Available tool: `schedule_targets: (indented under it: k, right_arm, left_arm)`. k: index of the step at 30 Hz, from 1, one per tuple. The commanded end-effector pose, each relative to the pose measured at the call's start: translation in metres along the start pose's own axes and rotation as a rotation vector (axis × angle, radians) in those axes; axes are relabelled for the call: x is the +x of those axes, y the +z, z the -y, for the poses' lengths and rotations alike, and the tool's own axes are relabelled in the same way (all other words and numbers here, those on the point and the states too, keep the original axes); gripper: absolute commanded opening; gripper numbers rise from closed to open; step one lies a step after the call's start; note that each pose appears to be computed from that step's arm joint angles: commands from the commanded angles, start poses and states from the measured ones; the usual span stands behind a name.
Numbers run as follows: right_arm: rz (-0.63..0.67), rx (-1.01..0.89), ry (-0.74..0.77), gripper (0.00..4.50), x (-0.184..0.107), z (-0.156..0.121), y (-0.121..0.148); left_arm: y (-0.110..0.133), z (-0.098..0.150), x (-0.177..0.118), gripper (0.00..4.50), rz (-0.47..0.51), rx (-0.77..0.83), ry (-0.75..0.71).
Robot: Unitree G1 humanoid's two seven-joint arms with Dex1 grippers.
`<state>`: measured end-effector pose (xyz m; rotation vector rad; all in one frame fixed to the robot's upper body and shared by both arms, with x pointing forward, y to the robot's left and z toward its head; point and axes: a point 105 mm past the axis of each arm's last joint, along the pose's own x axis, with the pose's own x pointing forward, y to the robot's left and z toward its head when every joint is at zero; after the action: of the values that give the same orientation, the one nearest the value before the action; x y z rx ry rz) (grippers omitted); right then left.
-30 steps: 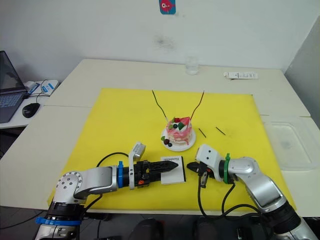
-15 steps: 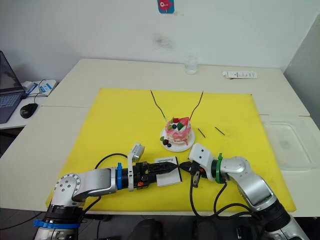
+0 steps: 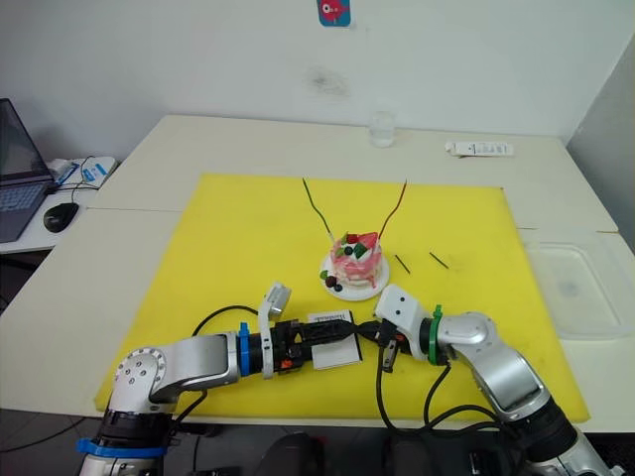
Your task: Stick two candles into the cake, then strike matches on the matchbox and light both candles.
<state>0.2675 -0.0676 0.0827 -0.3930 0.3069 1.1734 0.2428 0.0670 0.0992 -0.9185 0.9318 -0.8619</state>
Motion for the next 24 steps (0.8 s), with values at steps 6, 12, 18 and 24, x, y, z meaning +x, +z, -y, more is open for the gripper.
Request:
schedule_targets:
  k: [6,12,18,24]
  right_arm:
    - [-0.038,-0.062,-0.074,0.00,-0.019,0.014,-0.006]
    - [-0.051,-0.056,-0.108,0.00,-0.039,0.018,-0.007]
    - [-0.046,-0.042,-0.123,0.00,-0.042,0.018,-0.006]
    - [-0.027,-0.033,-0.130,0.00,-0.048,0.021,0.001]
  left_arm:
    - [0.001,0.000,0.000,4.11,0.022,0.009,0.017]
    - [-0.002,-0.002,-0.002,2.42,0.021,0.001,0.022]
    - [-0.005,-0.003,-0.002,0.54,0.019,-0.005,0.021]
    - [-0.003,0.007,-0.007,0.03,-0.014,0.034,-0.062]
